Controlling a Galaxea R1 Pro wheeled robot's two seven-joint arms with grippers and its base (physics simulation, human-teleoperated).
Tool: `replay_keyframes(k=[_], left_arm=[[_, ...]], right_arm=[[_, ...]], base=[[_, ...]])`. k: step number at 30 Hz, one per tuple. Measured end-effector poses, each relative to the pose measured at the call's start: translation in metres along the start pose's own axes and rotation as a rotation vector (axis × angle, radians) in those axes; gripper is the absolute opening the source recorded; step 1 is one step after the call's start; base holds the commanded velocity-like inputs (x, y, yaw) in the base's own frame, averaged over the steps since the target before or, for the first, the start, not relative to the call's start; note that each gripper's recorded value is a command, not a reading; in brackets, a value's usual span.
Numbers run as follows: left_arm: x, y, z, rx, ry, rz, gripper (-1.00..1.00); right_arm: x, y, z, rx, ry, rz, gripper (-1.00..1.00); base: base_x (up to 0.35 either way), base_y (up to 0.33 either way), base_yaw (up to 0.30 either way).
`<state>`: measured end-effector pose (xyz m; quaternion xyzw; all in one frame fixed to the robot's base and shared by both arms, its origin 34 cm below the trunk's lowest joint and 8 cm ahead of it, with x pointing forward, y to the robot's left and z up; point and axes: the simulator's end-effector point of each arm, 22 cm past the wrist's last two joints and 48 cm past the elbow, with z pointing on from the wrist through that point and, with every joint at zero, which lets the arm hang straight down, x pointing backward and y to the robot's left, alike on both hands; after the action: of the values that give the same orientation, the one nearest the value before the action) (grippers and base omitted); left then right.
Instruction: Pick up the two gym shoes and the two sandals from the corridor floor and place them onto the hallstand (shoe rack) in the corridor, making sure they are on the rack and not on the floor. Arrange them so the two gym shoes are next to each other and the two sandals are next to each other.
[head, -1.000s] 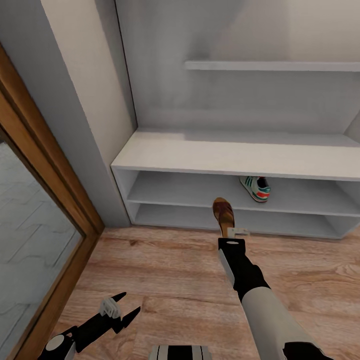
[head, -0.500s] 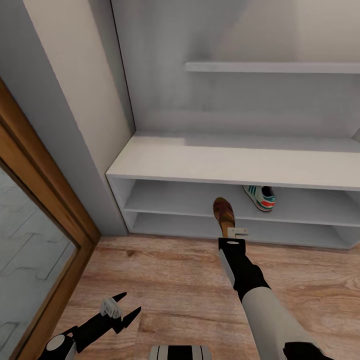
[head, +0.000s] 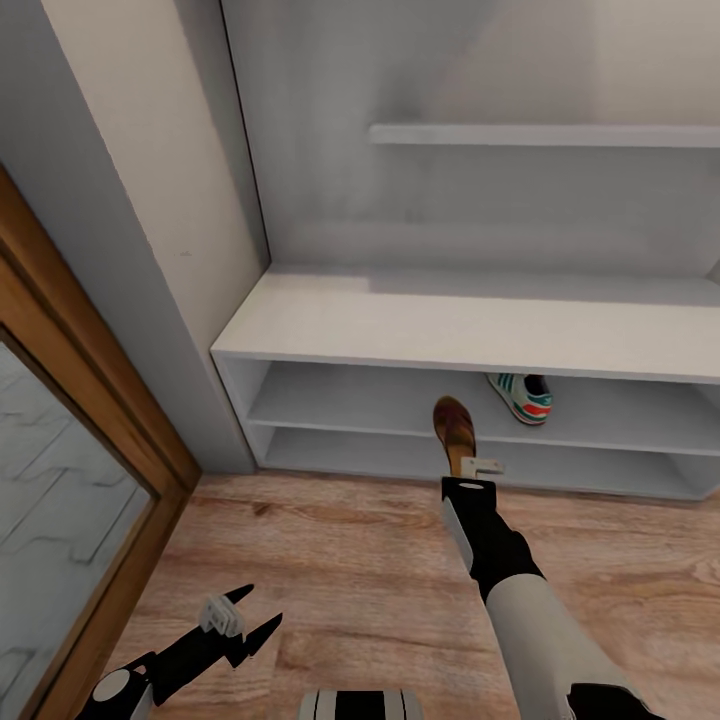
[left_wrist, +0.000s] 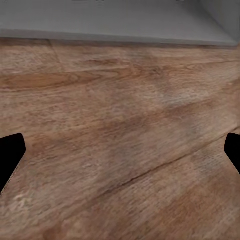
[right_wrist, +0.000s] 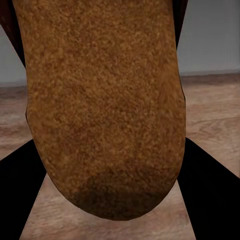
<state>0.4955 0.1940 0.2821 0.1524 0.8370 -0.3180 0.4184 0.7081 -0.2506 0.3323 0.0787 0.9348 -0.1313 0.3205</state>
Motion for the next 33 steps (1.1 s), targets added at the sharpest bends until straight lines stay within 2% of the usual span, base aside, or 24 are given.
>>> replay_keyframes(k=[11, 21, 28, 33], left_arm=[[-0.0001, 0.0010, -0.0007, -0.002, 0.000, 0.000, 1.00], [0.0001, 0.0001, -0.0004, 0.001, 0.000, 0.001, 1.00], [0.0000, -0.0011, 0.0004, 0.003, 0.000, 0.000, 1.00], [0.0001, -0.0009, 0.0004, 0.003, 0.000, 0.001, 1.00]], right_arm=[[-0.0001, -0.0001, -0.0001, 0.000, 0.000, 0.001, -1.00], [0.0001, 0.0002, 0.0001, 0.000, 0.000, -0.001, -1.00], [-0.0002, 0.0001, -0.0002, 0.000, -0.001, 0.000, -1.00], [-0.0001, 0.0001, 0.0000, 0.000, 0.000, 0.000, -1.00]], base=[[0.270, 0.000, 0.000], [0.063, 0.000, 0.000], [0.275, 0.000, 0.000], [0.095, 0.000, 0.000]])
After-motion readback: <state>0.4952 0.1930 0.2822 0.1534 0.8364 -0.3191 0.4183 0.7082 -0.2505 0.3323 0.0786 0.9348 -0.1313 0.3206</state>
